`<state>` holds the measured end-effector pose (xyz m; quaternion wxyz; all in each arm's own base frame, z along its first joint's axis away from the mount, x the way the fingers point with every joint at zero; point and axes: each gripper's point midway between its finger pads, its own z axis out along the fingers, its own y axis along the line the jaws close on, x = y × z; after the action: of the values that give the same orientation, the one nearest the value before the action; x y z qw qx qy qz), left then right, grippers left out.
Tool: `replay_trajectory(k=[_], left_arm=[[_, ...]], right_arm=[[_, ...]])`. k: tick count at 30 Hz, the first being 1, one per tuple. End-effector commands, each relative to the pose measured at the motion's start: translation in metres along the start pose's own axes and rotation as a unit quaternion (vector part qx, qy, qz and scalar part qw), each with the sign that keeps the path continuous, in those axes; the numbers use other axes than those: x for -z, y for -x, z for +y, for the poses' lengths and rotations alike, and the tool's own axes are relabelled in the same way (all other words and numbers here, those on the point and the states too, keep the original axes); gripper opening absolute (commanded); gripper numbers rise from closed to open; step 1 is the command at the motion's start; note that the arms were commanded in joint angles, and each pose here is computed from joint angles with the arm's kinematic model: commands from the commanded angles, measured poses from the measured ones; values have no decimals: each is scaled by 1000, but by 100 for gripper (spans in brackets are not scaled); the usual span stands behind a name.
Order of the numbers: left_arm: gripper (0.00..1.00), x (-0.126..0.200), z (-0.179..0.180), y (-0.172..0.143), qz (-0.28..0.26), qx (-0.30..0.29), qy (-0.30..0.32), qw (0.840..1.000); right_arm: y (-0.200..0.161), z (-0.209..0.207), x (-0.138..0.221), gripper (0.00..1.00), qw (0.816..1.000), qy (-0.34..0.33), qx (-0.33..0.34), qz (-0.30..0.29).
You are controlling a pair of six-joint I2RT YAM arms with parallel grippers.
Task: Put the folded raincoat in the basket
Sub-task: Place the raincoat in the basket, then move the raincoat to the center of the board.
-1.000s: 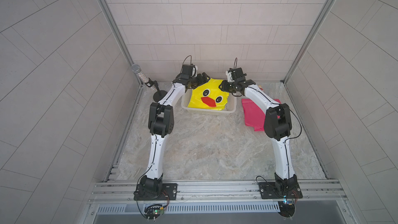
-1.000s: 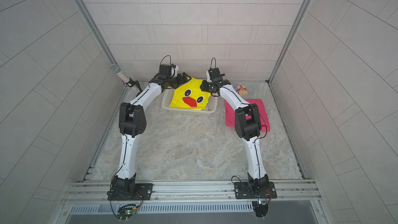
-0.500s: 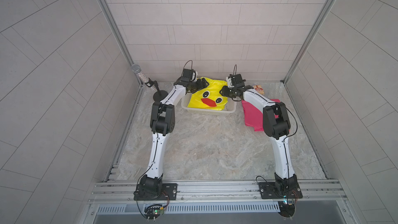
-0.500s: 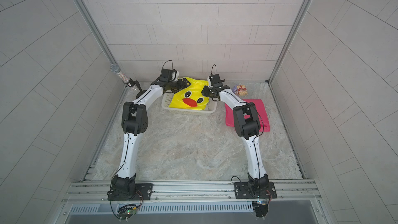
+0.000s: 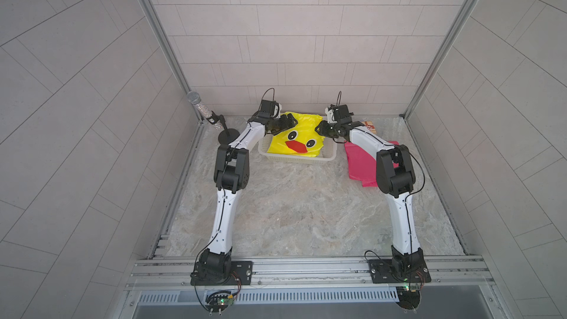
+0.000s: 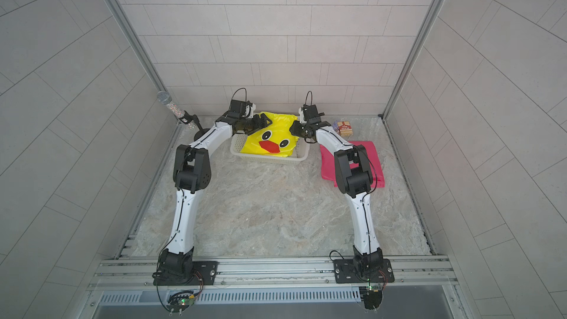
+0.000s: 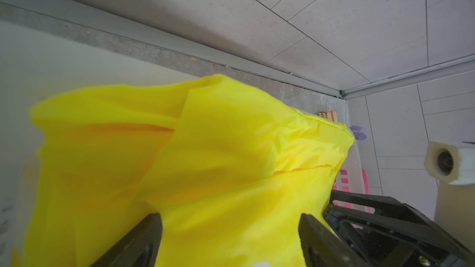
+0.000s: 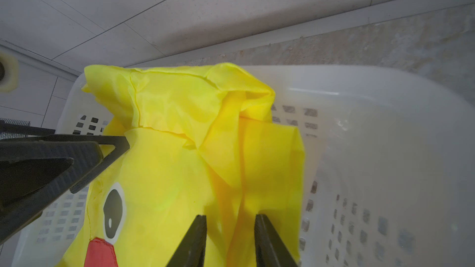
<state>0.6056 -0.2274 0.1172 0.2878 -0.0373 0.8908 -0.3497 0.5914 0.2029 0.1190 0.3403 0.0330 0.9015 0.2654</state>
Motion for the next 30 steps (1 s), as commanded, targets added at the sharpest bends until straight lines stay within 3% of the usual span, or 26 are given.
replay_trajectory(k=[1,8,12,17,21,24,30], left_arm=[[98,30,-22,14,-14,-14,-3,1000],[100,111,-81,52,-64,-69,9,996],[100,145,-91,54,-72,-87,35,993],[100,174,-85,25,-52,-90,65,992],[100,191,-72,-7,-87,-69,60,992],[100,209,-66,-32,-133,-55,48,988],[100,231,-51,-87,-133,-52,65,988]], right_arm=[[-3,0,11,38,1000,-2,-2,10],[49,54,103,51,997,28,32,-69],[50,53,160,56,995,-7,47,-92],[3,-21,209,56,990,-105,-1,-90],[-45,-83,233,57,981,-184,-16,-61],[-78,-118,240,59,972,-236,-22,-15],[-117,-160,234,61,954,-294,-31,46]])
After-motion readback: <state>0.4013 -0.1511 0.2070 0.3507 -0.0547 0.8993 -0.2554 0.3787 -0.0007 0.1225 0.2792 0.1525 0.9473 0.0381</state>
